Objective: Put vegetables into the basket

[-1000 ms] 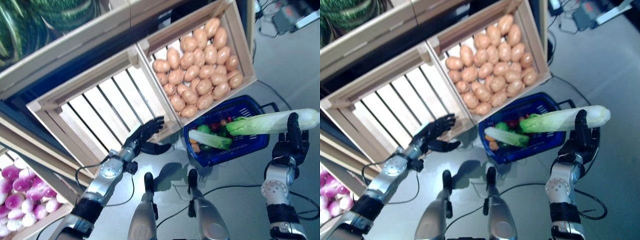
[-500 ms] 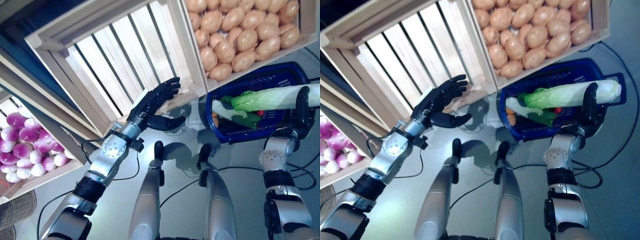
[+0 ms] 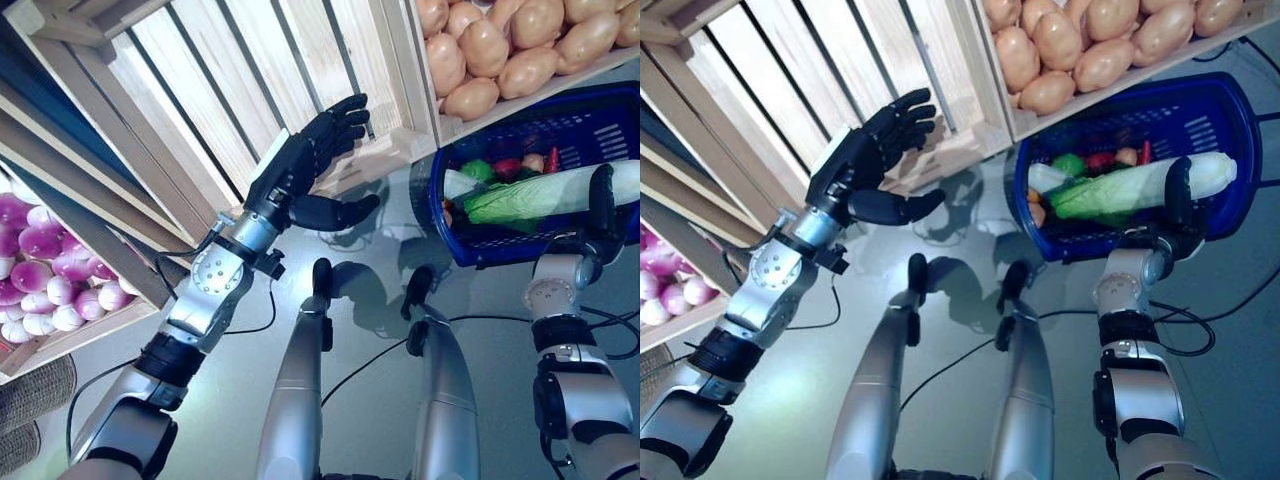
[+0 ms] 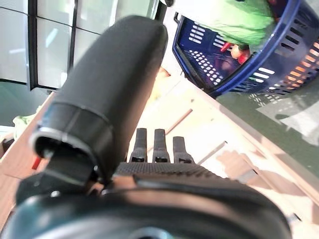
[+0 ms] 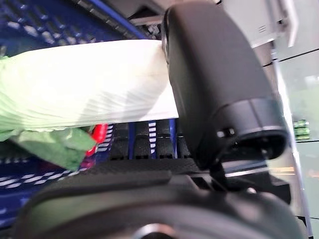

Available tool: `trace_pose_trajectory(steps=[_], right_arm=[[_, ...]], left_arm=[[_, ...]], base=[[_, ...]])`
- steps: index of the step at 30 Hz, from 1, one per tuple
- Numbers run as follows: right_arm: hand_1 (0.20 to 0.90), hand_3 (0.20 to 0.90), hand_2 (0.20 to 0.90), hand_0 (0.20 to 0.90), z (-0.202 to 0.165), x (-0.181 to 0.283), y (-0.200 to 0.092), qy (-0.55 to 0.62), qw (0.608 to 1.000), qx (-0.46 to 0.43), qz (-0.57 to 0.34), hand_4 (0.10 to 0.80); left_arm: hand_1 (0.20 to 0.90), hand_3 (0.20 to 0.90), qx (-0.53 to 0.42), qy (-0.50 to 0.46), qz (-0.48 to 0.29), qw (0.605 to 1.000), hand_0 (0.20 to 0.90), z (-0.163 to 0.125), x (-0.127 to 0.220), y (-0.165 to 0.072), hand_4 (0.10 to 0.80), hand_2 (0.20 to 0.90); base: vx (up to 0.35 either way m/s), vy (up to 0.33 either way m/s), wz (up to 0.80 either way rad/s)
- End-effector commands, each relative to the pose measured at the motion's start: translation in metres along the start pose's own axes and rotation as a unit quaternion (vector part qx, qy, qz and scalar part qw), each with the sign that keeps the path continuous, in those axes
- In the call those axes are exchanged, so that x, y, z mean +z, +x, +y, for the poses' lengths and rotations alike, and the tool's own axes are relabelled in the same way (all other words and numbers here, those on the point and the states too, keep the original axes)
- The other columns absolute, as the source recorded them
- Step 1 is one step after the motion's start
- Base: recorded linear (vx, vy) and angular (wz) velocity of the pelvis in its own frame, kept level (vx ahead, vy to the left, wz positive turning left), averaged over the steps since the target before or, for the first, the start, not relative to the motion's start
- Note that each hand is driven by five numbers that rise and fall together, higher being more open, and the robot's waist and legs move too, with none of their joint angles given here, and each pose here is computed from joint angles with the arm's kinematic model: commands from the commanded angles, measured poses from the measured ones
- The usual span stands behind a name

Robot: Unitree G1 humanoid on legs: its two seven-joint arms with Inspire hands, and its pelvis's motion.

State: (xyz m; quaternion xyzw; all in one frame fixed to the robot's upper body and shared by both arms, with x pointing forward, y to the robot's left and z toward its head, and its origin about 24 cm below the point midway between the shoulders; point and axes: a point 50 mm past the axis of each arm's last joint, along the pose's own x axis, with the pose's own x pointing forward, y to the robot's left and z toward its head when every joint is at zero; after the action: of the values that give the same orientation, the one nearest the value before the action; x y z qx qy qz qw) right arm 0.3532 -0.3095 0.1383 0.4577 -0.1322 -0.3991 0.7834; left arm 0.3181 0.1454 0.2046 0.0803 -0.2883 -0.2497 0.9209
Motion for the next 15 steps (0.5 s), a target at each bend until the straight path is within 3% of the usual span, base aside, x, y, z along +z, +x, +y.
trace_pose_trajectory(steps=[1,11,12,13,14,15], right_arm=[[0.300,0.300,0.300,0.300,0.034,0.061,0.009,-0.023,0.993,0.050,-0.104,0.400],[0.314,0.314,0.314,0.314,0.050,0.064,0.004,-0.039,0.990,0.028,-0.130,0.409],[0.498,0.498,0.498,0.498,0.048,0.064,0.004,-0.032,0.991,0.024,-0.130,0.532],[0.571,0.571,0.571,0.571,0.046,0.066,0.004,-0.020,0.991,0.021,-0.132,0.580],[0.900,0.900,0.900,0.900,0.046,0.070,0.004,0.004,0.990,0.021,-0.137,0.800],[0.900,0.900,0.900,0.900,0.048,0.071,0.003,0.019,0.990,0.023,-0.138,0.800]], left_arm=[[0.900,0.900,-0.026,-0.003,-0.210,0.977,0.900,-0.007,0.078,0.016,0.800,0.900],[0.900,0.900,-0.021,-0.017,-0.214,0.977,0.900,-0.005,0.081,0.020,0.800,0.900],[0.900,0.900,-0.022,-0.018,-0.214,0.976,0.900,-0.005,0.081,0.019,0.800,0.900],[0.900,0.900,-0.024,-0.017,-0.215,0.976,0.900,-0.006,0.080,0.018,0.800,0.900],[0.900,0.900,-0.026,-0.016,-0.217,0.976,0.900,-0.007,0.080,0.018,0.800,0.900],[0.900,0.900,-0.028,-0.016,-0.219,0.975,0.900,-0.007,0.081,0.018,0.800,0.900]], base=[[0.000,0.000,0.00],[0.004,-0.001,0.01],[0.030,-0.027,0.01],[0.019,-0.031,0.01],[0.000,0.000,0.00],[0.000,0.000,0.00]])
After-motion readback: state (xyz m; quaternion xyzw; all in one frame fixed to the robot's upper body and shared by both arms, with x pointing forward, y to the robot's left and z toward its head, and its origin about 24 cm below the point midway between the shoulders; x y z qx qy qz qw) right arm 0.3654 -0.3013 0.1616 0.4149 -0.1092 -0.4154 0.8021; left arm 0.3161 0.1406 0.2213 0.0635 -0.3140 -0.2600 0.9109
